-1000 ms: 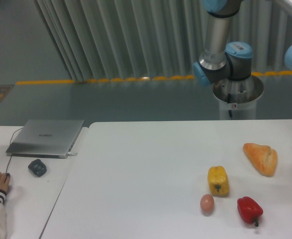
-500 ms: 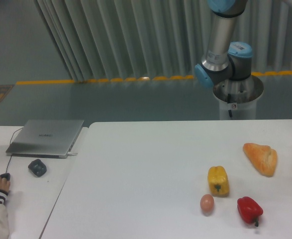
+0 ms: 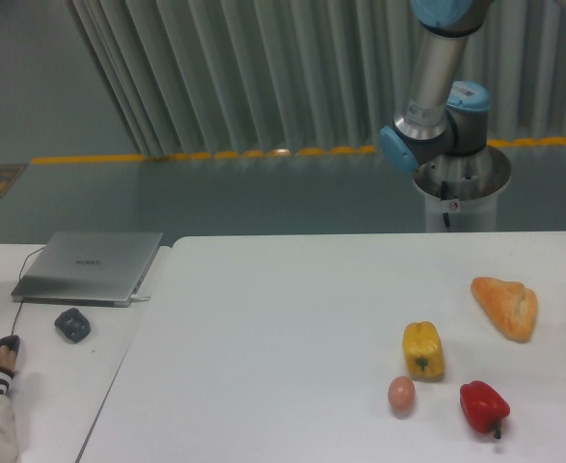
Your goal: Place the green peppers in a basket
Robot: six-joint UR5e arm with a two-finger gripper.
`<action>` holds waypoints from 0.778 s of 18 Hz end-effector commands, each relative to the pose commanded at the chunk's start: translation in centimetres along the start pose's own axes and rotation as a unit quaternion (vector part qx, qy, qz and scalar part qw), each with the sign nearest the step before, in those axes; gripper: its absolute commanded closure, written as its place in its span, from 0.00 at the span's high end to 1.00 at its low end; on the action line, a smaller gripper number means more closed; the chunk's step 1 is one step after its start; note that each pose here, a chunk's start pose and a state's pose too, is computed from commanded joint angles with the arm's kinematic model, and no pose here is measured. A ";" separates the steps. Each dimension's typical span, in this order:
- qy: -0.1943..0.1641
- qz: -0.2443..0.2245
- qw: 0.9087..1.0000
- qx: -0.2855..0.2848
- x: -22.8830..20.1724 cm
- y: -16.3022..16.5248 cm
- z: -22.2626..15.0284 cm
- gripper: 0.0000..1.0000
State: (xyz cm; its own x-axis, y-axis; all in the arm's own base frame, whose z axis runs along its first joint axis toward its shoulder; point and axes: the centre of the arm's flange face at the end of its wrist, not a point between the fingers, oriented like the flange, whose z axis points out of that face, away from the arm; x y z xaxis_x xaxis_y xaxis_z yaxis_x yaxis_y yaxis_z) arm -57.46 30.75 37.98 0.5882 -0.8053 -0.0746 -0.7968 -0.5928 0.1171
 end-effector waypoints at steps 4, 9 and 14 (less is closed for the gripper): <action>-0.001 0.000 1.000 -0.001 -0.1 -0.1 -0.1 1.00; -0.012 -0.004 1.000 0.006 -1.0 -1.8 -0.8 1.00; -0.038 -0.001 0.999 0.023 -2.2 -5.2 -2.6 1.00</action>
State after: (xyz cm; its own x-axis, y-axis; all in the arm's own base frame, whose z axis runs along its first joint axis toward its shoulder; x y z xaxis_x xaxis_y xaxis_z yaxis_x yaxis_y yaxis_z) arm -54.31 35.65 40.12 0.5797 -0.8010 -0.1497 -0.8016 -0.5936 0.0718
